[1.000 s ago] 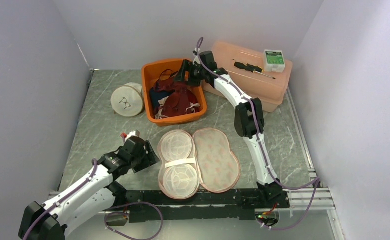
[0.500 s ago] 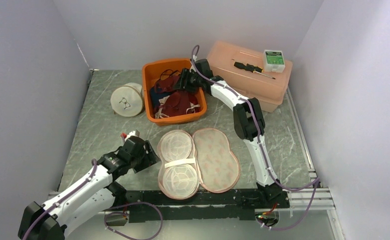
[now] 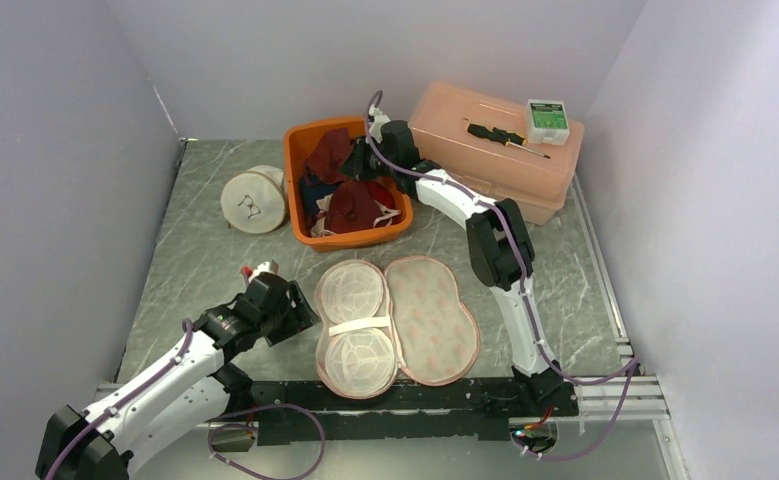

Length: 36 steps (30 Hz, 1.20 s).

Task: Unzip the laundry bag and remove the bra
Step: Place the bra in the bin.

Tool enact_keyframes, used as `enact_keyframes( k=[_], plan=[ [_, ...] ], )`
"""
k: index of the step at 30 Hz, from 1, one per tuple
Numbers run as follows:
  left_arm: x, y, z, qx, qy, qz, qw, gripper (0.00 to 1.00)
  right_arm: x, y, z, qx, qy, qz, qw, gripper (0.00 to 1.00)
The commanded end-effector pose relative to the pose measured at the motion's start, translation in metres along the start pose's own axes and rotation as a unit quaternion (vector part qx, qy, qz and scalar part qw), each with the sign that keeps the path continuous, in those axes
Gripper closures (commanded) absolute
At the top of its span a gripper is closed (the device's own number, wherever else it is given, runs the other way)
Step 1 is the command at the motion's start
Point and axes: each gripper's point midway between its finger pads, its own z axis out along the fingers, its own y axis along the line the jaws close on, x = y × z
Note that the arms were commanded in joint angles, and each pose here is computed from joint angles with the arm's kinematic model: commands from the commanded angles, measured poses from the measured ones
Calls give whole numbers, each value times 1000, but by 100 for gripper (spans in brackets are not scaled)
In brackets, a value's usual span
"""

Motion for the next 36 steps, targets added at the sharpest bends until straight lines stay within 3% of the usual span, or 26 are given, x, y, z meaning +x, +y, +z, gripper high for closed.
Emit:
enact_keyframes(
  k=[1, 4, 10, 14, 20, 24, 27, 31, 34, 36],
  plan=[
    [2, 2, 1, 0, 1, -1, 1000, 29, -55, 43, -18, -51, -80, -91, 991, 84],
    [2, 1, 1, 2, 1, -1, 1000, 29, -50, 22, -4, -28, -45, -63, 997, 75],
    [0, 5, 0, -8, -7, 3, 1000, 29, -30, -10, -4, 41, -31, -39, 998, 37],
    [-3, 5, -1, -10, -11, 10, 1000, 29, -37, -16, -12, 84, -35, -55, 994, 29],
    [-8, -1, -4, -5, -15, 14, 1000, 28, -84, 2, -60, 168, -95, -109, 975, 25],
    [-12, -4, -6, -4, -21, 17, 1000, 28, -101, 42, -85, 176, -119, -155, 965, 25],
    [-15, -7, -7, -2, -25, 18, 1000, 28, -86, 70, -84, 100, -100, -132, 981, 31],
    [-18, -11, -8, 4, -29, 17, 999, 29, -57, 91, -71, 5, -55, -74, 996, 54],
    [-20, -14, -10, 10, -31, 18, 999, 29, -36, 74, -54, 4, -20, -40, 999, 69],
    [-19, -14, -11, 10, -31, 18, 999, 29, -22, 55, -44, 14, -2, -15, 1000, 73]
  ],
)
